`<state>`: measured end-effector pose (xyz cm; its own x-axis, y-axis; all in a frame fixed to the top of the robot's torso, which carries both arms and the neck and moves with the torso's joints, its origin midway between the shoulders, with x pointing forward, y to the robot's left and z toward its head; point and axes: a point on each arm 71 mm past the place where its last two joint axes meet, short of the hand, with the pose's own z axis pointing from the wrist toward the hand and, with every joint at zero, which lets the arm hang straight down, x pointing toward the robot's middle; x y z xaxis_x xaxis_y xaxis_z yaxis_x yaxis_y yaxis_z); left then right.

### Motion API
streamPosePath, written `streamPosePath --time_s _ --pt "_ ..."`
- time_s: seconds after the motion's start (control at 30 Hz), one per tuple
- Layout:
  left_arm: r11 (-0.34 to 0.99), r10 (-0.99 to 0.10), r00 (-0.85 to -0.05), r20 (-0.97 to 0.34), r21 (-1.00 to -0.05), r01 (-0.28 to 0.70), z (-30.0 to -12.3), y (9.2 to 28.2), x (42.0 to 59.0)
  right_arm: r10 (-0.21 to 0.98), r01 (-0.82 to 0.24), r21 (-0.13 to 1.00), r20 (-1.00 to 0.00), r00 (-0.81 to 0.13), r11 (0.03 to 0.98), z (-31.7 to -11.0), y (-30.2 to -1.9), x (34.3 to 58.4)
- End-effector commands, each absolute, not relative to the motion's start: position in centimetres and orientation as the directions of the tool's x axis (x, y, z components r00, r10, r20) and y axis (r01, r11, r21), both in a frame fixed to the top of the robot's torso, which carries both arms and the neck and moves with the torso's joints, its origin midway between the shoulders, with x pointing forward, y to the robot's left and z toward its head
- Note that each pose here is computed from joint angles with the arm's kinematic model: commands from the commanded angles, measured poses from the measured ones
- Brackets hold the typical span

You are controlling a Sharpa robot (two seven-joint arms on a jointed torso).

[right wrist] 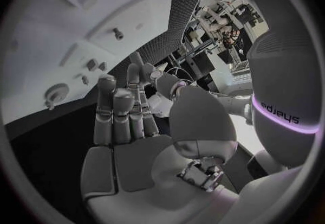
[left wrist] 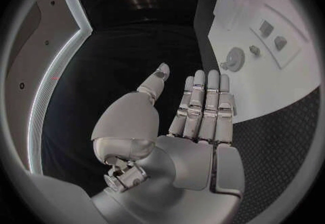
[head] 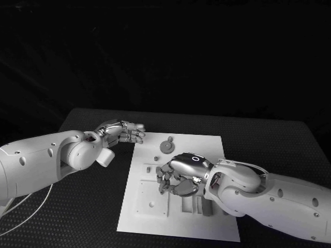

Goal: Assemble the parts on the task board

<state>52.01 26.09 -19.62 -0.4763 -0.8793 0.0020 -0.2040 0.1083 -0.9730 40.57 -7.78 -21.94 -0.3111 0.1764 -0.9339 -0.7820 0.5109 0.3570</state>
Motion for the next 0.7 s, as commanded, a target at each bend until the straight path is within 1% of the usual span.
streamPosePath --time_s 0.03,0.2,0.4,0.7 --pt "0.108 -0.872 -0.489 -0.005 -0.977 -0.184 -19.4 25.8 52.0 0.138 -0.826 0.304 -0.953 -0.271 0.476 -22.3 -6.7 39.8" --pt "0.108 -0.872 -0.489 -0.005 -0.977 -0.182 -19.4 25.7 52.0 0.114 -0.845 0.278 -0.96 -0.254 0.458 -22.7 -5.3 39.5" --pt "0.108 -0.872 -0.489 -0.006 -0.977 -0.182 -19.4 25.6 52.1 0.074 -0.855 0.259 -0.965 -0.253 0.45 -24.3 -4.1 39.0" --pt "0.107 -0.87 -0.493 -0.003 -0.977 -0.182 -19.4 25.5 52.0 0.027 -0.855 0.242 -0.966 -0.259 0.459 -26.0 -3.2 38.7"
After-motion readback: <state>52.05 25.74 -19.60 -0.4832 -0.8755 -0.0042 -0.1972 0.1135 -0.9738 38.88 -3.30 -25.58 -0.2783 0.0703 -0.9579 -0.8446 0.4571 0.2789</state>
